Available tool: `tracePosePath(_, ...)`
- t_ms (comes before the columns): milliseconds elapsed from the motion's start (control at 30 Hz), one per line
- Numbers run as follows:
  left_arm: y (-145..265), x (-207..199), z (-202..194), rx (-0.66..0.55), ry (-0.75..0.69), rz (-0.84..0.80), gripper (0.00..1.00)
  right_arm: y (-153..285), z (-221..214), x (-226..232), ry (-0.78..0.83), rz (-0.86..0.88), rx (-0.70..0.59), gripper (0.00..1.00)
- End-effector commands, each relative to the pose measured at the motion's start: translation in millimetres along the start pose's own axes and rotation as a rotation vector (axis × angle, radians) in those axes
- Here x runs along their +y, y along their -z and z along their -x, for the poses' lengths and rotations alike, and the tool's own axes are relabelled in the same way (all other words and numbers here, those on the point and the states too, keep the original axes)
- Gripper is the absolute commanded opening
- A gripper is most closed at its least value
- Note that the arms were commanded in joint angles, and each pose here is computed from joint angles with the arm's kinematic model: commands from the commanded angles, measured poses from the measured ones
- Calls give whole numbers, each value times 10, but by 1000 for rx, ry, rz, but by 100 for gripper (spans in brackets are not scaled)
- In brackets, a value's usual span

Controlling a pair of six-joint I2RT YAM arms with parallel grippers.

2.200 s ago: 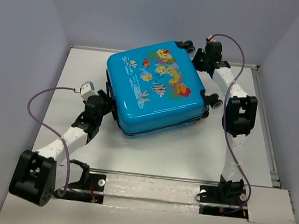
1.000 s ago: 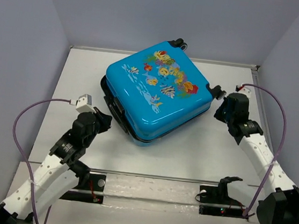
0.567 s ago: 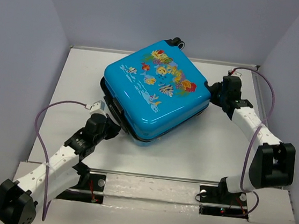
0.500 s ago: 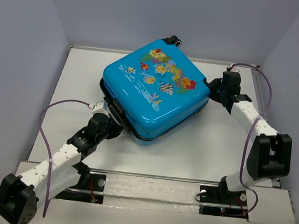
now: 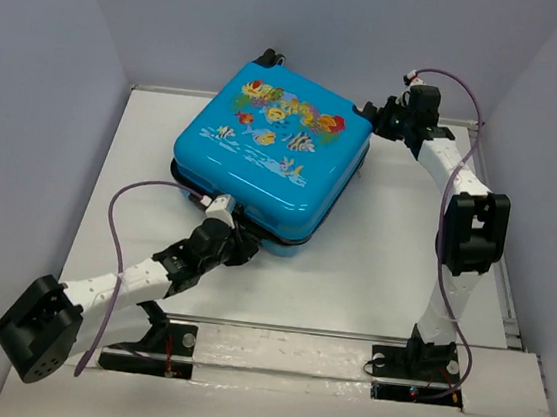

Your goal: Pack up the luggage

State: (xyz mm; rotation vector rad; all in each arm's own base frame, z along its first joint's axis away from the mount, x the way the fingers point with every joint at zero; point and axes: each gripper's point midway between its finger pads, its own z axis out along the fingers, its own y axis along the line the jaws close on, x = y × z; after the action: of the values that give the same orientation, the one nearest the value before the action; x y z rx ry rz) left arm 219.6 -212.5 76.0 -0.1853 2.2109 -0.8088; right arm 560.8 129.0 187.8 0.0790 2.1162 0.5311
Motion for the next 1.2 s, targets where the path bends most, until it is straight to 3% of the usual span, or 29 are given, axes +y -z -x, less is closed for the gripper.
tracePosePath(0, -120, -511, 283, -87, 1, -114, 6, 166, 269, 967, 56, 287, -34, 19)
tracePosePath(300, -205, -864, 399, -118, -12, -174, 6, 678, 364, 773, 100, 132, -124, 77)
tracePosePath(400, -233, -967, 465, -130, -9, -192, 6, 880, 376, 626, 96, 58, -147, 84)
tracePosePath(500, -217, -1035, 547, -158, 8, -201, 6, 1071, 256, 557, 94, 25, -148, 82)
tracePosePath(567, -210, -1065, 565, -166, 8, -210, 6, 1187, 108, 679, 138, 117, -135, 71)
tracePosePath(600, -221, -1085, 583, -170, 6, -212, 6, 1331, -98, 809, 184, 230, -143, 49)
tracePosePath(700, -269, -1131, 577, -162, 0, -220, 6, 1704, -328, 961, 214, 350, -196, 7)
tracePosePath(733, -280, -1150, 571, -159, -5, -222, 6, 1683, -636, 891, 198, 378, -181, 7)
tracePosePath(767, -291, -1181, 576, -159, -12, -227, 6, 1914, -558, 1065, 190, 468, -274, 7)
tracePosePath(800, -295, -1195, 586, -161, -14, -229, 6, 1971, -694, 1075, 168, 504, -278, 7)
tracePosePath(833, -289, -1218, 599, -167, -16, -235, 6, 1938, -1092, 960, 133, 516, -223, 7)
tracePosePath(933, -264, -1248, 632, -175, -22, -243, 6, 2051, -1301, 969, 98, 576, -252, 7)
tracePosePath(1000, -245, -1255, 654, -182, -33, -244, 6, 2028, -1590, 964, 89, 631, -179, 7)
tracePosePath(1100, -228, -1249, 670, -188, -38, -240, 6, 1924, -1824, 962, 90, 666, -106, 26)
tracePosePath(1167, -225, -1258, 656, -180, -36, -245, 6, 1854, -1867, 911, 97, 653, -115, 55)
